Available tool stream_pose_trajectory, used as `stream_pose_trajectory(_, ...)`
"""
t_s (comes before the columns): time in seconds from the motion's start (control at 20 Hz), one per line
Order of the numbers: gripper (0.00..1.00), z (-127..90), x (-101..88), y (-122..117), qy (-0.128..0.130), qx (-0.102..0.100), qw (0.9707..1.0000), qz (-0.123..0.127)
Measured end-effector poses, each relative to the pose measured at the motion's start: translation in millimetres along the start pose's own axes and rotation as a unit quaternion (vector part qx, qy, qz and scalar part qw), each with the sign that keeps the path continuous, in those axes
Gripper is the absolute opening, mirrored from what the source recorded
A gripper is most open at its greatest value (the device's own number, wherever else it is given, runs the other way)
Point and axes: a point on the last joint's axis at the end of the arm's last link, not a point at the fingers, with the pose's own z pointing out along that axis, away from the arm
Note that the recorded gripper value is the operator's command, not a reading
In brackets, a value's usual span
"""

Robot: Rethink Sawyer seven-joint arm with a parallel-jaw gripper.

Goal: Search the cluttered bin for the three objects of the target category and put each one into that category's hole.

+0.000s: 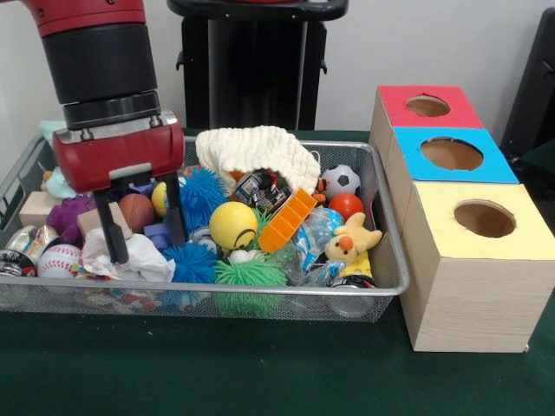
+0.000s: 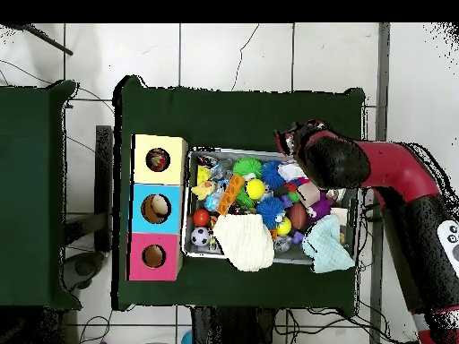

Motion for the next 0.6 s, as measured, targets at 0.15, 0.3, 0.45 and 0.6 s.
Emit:
stream_pose_trajectory(0.15,1.0,3,0.7,3,-0.001,-0.004,1.0,0.0)
stream_pose_trajectory(0.3,1.0,6,5.0,3,0.002,-0.003,1.0,-0.004)
stream_pose_trajectory(0.45,1.0,7,14.3,0,0.007,0.002,0.9999,-0.01)
stream_pose_trajectory(0.6,1.0,6,24.1,-5,0.01,0.006,0.9999,-0.012)
